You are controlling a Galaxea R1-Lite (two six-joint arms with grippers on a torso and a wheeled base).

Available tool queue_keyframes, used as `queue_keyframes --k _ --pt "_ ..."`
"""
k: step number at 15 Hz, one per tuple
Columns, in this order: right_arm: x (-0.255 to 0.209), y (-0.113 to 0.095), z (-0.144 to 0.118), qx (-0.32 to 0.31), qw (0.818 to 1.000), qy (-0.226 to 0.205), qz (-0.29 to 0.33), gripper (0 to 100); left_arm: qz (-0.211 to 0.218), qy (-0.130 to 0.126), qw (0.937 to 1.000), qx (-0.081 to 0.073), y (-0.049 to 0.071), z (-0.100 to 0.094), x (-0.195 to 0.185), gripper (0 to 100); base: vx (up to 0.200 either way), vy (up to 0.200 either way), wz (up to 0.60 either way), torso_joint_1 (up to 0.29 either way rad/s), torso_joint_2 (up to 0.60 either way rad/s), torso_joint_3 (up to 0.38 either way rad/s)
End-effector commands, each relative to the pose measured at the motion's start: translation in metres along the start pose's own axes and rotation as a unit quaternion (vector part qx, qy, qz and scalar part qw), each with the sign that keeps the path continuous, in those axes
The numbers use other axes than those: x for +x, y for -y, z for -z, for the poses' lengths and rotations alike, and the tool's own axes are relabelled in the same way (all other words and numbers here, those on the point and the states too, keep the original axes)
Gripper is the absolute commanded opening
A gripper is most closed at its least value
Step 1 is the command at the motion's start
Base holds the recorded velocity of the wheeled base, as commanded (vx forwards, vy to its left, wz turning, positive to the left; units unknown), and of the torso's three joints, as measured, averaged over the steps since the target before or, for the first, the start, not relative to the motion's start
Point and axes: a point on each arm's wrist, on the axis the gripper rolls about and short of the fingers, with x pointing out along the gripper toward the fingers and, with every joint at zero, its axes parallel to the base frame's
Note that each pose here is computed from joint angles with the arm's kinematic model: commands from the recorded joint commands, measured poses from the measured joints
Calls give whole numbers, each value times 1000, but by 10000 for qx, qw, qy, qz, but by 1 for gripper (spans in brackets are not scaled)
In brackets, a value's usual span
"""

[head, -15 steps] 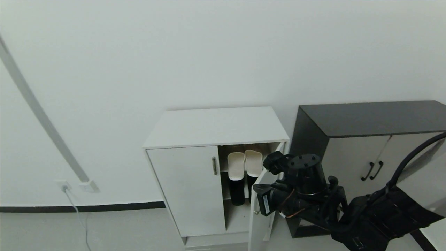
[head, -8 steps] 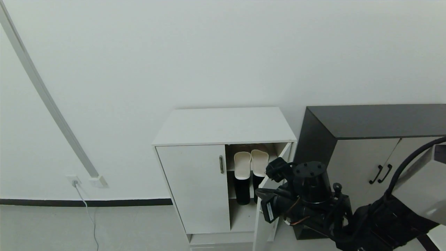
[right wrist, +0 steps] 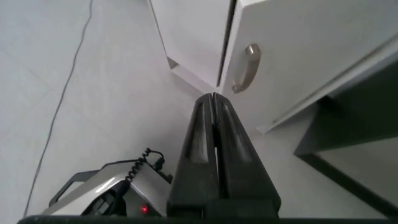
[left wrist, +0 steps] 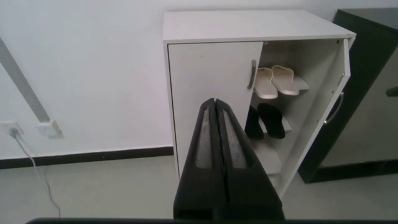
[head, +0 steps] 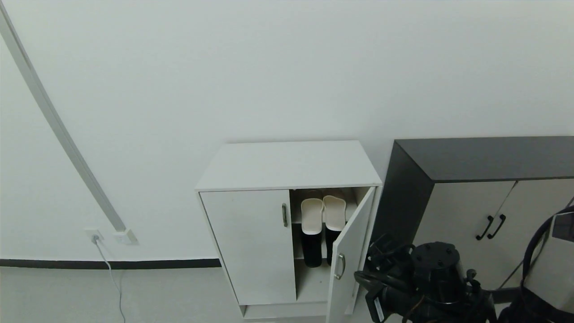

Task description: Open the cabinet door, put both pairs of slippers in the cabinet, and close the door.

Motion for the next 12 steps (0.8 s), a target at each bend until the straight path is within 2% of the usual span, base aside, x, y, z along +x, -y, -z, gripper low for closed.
queue_keyframes --k 1,5,12 --pt "-10 4 18 13 9996 -263 52 0 2 -10 10000 -2 0 0 0 0 200 0 0 -2 -7 12" --pt "1 10 32 70 9992 -348 177 0 2 -10 10000 -2 0 0 0 0 0 0 0 0 0 0" --pt "50 28 34 207 9987 -158 443 0 2 -2 10000 -9 0 0 0 0 0 0 0 0 0 0"
